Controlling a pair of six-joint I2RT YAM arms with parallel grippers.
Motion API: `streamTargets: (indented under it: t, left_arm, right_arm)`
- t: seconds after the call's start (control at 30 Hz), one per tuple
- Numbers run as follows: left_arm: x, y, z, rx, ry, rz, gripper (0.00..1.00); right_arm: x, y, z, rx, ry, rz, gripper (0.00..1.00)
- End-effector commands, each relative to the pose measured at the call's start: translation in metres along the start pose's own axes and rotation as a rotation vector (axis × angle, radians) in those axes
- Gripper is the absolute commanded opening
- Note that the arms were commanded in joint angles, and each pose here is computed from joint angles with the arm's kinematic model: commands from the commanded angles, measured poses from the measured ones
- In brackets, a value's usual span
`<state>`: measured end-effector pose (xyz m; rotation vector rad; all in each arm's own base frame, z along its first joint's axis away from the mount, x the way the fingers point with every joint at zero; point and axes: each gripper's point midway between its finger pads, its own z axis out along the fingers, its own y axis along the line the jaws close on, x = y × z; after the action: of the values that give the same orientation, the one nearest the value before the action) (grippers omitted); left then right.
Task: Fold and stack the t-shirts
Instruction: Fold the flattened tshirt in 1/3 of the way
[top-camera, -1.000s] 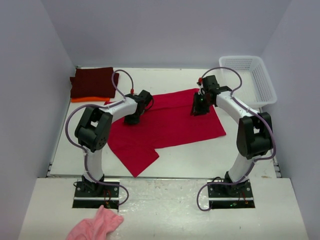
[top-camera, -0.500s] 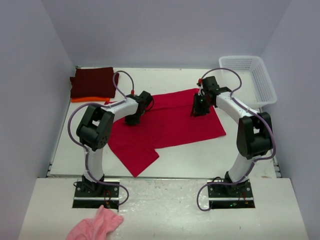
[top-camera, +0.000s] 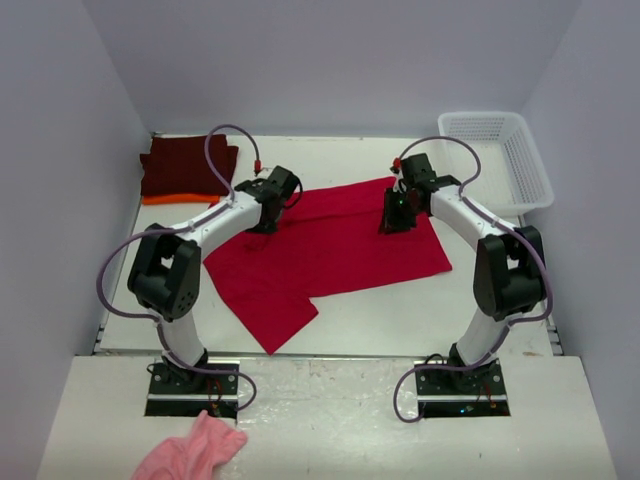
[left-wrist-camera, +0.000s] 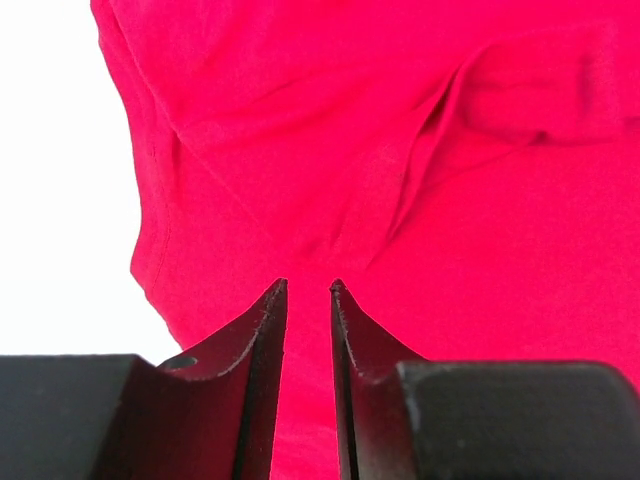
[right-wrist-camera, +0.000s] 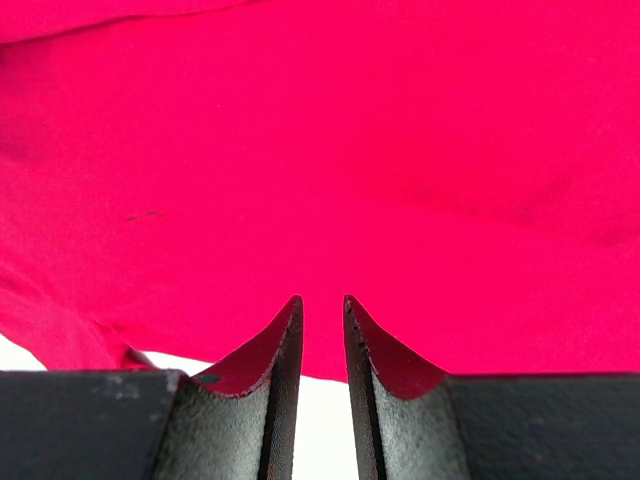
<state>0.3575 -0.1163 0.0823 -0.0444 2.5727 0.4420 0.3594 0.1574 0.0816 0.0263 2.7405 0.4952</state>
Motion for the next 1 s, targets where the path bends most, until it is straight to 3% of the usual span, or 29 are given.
streamTargets:
  t: [0.0, 0.3, 0.97]
  left_arm:
    - [-0.012, -0.01, -0.001, 0.046, -0.027, -0.013, 0.26]
    - [-0.005, -0.039, 0.017, 0.096, 0.016, 0.039, 0.28]
    - [0.003, -0.039, 0.048, -0.011, 0.037, 0.085, 0.33]
  right_arm:
    - [-0.012, 0.015, -0.02, -0.051, -0.067, -0.022, 0.24]
    - [-0.011, 0.013, -0.02, -0.041, -0.068, -0.022, 0.25]
    - [-0.006, 0.013, -0.015, -0.058, -0.06, -0.022, 0.24]
